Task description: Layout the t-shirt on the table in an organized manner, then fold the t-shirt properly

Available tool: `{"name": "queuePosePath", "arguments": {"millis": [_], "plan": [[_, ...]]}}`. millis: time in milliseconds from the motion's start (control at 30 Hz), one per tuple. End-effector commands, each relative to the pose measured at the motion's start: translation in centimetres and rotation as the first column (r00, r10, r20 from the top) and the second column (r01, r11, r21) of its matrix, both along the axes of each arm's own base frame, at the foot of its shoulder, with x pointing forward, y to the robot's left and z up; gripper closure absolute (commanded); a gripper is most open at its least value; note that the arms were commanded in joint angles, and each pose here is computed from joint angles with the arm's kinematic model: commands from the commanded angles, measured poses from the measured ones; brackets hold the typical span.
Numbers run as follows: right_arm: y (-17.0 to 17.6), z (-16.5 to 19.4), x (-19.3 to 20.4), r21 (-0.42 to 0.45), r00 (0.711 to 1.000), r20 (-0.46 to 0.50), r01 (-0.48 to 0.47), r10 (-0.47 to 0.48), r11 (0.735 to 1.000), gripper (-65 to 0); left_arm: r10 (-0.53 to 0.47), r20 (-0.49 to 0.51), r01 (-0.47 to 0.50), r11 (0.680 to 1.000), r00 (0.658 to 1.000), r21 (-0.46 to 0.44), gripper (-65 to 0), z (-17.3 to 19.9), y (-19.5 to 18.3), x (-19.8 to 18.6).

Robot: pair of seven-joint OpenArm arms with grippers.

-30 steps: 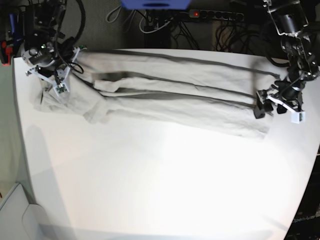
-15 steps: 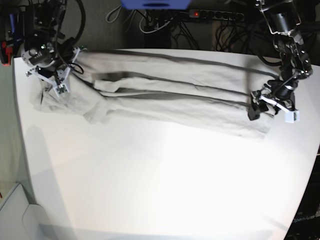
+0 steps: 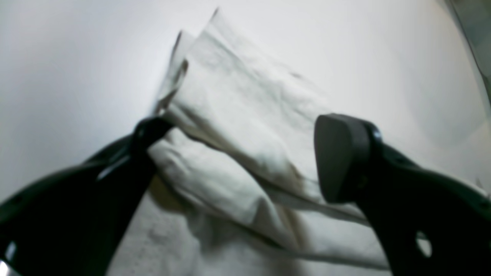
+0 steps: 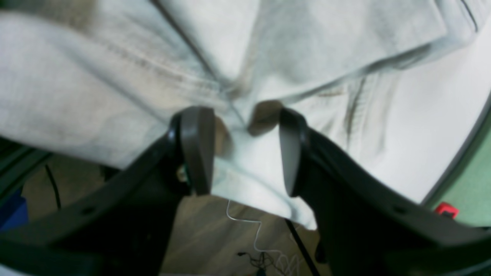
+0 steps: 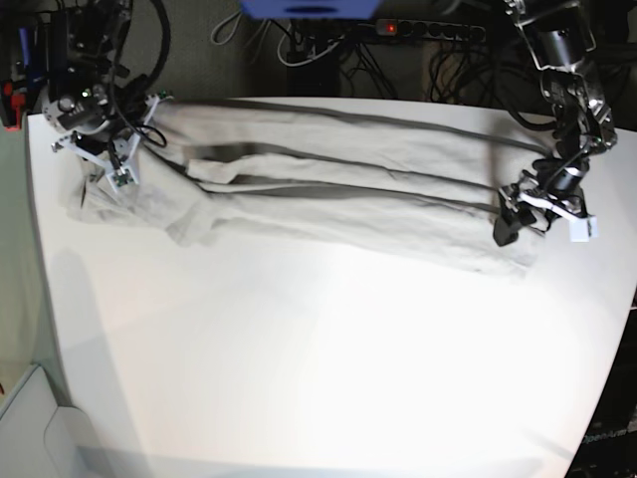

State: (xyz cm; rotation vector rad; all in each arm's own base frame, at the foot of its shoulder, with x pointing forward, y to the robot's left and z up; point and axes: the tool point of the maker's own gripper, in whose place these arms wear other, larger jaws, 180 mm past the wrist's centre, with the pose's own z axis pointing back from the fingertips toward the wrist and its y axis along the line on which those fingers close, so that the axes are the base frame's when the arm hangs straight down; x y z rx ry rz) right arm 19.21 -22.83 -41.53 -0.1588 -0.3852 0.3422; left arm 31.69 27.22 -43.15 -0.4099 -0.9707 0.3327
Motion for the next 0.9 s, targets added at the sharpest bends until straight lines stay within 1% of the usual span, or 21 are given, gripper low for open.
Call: {"name": "queuePosePath", "arguments": {"millis": [0,300,400,433,467,500,600,667,700,767,800,867], "plan": [[-0.2,0.7,0.6,-0.006,1.0,0.03,-0.003,0.003,1.0,-28.8,-0.061,-0.263,0.068,0.997,0.963,0.02,-53.4,-4.9,-1.2,-3.9],[-0.2,0.7,0.6,-0.006,1.0,0.03,-0.003,0.003,1.0,-28.8,-0.063,-0.257,0.069,0.997,0.964,0.017,-52.9,-4.8,-1.4,-3.5],[-0.2,0.7,0.6,-0.009,1.0,0.029,-0.003,0.003,1.0,-28.8,-0.067,-0.254,0.069,0.998,0.965,-0.002,-52.4,-5.0,-2.3,-3.5],[-0.2,0.7,0.6,-0.009,1.0,0.029,-0.003,0.003,1.0,-28.8,-0.068,-0.255,0.069,0.998,0.965,-0.004,-50.2,-5.1,-2.5,-3.5],[-0.3,0.7,0.6,-0.009,1.0,0.029,-0.001,0.002,1.0,-28.8,-0.067,-0.254,0.069,0.998,0.965,-0.005,-46.6,-5.0,-2.5,-3.5],[-0.3,0.7,0.6,-0.009,1.0,0.029,-0.001,0.002,1.0,-28.8,-0.068,-0.254,0.069,0.998,0.965,-0.006,-41.0,-5.1,-2.5,-3.5],[-0.4,0.7,0.6,-0.011,1.0,0.028,0.0,0.0,1.0,-28.8,-0.067,-0.253,0.068,0.998,0.965,-0.008,-21.1,-5.1,-2.6,-3.5],[-0.5,0.7,0.6,-0.013,1.0,0.028,0.001,-0.001,1.0,-28.8,-0.069,-0.252,0.069,0.998,0.965,-0.008,-6.3,-5.1,-2.6,-3.4],[-0.5,0.7,0.5,-0.013,1.0,0.027,0.001,-0.001,1.0,-28.8,-0.069,-0.252,0.069,0.998,0.965,-0.008,-0.5,-5.1,-2.6,-3.4],[-0.5,0.7,0.5,-0.013,1.0,0.027,0.001,-0.001,1.0,-28.8,-0.069,-0.252,0.069,0.998,0.965,-0.008,0.0,-5.1,-2.6,-3.4],[-0.5,0.7,0.5,-0.013,1.0,0.027,0.001,-0.001,1.0,-28.8,-0.069,-0.252,0.069,0.998,0.965,-0.008,-1.3,-5.1,-2.6,-3.4],[-0.5,0.7,0.5,-0.013,1.0,0.027,0.001,-0.001,1.0,-28.8,-0.069,-0.252,0.069,0.998,0.965,-0.008,-0.2,-5.1,-2.6,-3.4]]}}
